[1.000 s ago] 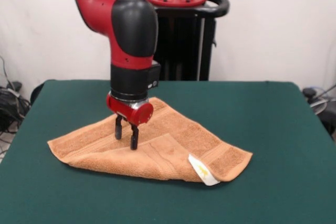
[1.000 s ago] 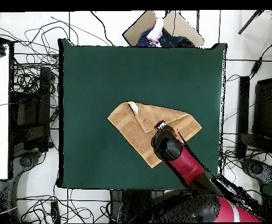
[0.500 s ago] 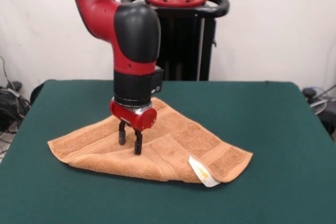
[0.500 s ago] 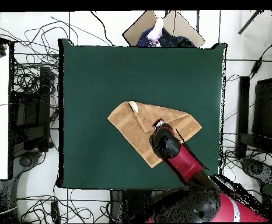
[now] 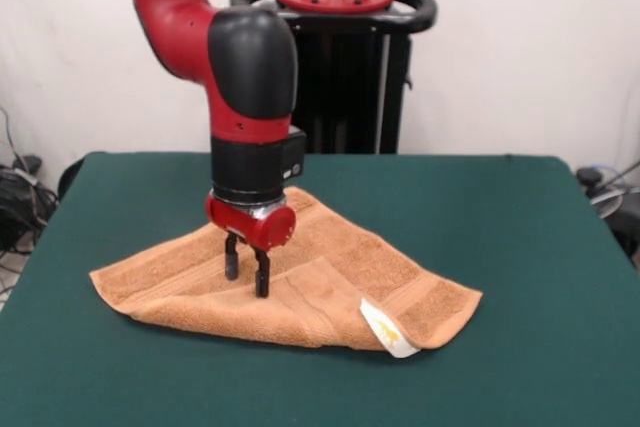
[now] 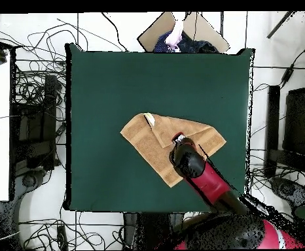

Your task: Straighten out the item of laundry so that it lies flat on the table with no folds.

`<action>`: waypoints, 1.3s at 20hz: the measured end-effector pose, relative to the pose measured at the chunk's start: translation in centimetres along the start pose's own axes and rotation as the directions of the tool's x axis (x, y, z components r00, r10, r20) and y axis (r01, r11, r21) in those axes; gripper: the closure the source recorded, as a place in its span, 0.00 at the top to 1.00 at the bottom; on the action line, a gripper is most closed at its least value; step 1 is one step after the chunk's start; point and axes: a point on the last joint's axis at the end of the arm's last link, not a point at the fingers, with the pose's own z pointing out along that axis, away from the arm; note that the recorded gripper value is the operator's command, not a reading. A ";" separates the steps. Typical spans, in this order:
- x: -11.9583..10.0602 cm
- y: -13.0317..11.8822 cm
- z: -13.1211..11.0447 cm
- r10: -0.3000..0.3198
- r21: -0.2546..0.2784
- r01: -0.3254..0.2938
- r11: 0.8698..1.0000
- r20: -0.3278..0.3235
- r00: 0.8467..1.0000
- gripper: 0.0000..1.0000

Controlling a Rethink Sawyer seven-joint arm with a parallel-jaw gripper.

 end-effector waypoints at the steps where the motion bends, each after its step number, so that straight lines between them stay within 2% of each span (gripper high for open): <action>1: -0.1 0.0 0.0 -0.001 -0.007 0.001 1.000 0.000 1.000 1.00; 11: -0.7 0.3 0.1 0.013 -0.045 -0.012 0.999 0.010 1.000 1.00; 18: -0.7 1.8 -0.1 0.024 -0.050 -0.023 0.998 0.023 0.999 1.00; 22: -0.4 3.5 -0.6 0.019 -0.025 -0.018 1.000 0.031 0.999 1.00; 26: 0.8 6.5 -1.9 -0.010 0.022 0.010 1.000 0.009 1.000 1.00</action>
